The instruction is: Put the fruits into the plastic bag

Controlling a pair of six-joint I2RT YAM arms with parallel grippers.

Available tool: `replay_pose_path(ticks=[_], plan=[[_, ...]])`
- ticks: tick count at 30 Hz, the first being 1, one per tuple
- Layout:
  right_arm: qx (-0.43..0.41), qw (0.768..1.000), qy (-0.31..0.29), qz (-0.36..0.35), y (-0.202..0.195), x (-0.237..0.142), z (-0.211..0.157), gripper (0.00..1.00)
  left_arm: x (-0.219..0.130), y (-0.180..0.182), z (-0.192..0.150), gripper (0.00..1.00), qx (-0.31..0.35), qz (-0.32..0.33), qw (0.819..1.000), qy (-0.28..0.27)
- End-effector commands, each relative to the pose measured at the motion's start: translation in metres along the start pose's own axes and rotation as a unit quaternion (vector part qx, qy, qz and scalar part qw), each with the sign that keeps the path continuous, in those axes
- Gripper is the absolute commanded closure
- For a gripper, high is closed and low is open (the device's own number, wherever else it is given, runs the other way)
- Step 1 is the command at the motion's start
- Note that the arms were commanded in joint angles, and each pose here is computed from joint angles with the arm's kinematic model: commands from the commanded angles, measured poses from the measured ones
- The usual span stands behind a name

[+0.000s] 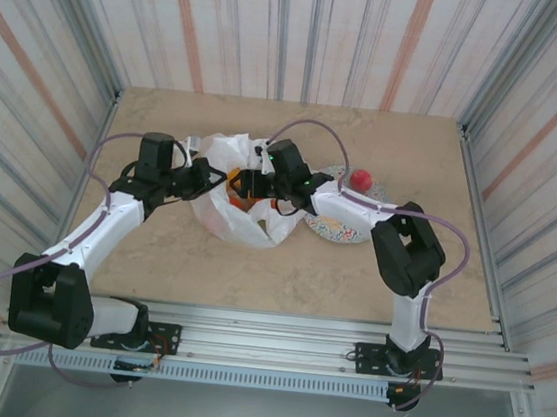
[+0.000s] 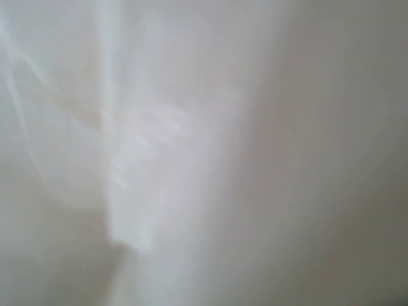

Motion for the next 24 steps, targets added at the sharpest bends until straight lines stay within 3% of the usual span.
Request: replay_pose_path(ticks=[1,14,24], plan=[[-0.021,1.000,-0.010,0.004,0.007,-0.023,0.006,0.16,-0.009,-0.010,0.009,1.00,0.015,-0.012,1.000,-0.019],[-0.068,0.993,0.032,0.094,0.025,-0.052,-0.014,0.12,-0.008,-0.007,0.006,1.00,0.013,-0.008,1.000,-0.017],[-0.072,0.992,0.004,0.102,0.012,-0.085,-0.002,0.13,-0.007,-0.004,0.006,1.00,0.010,-0.006,1.000,-0.017]])
Point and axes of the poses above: each hand's point on the last joint's axis, 136 mm out from that joint toward the fingers, its own x axis out along the fingers, its own y axis along the line the jaws close on, z = x × y, the point moved 6 cm from there along -x, back along the fingers, and after that the axes turned 13 degrees about x, right-handed, at the moved point
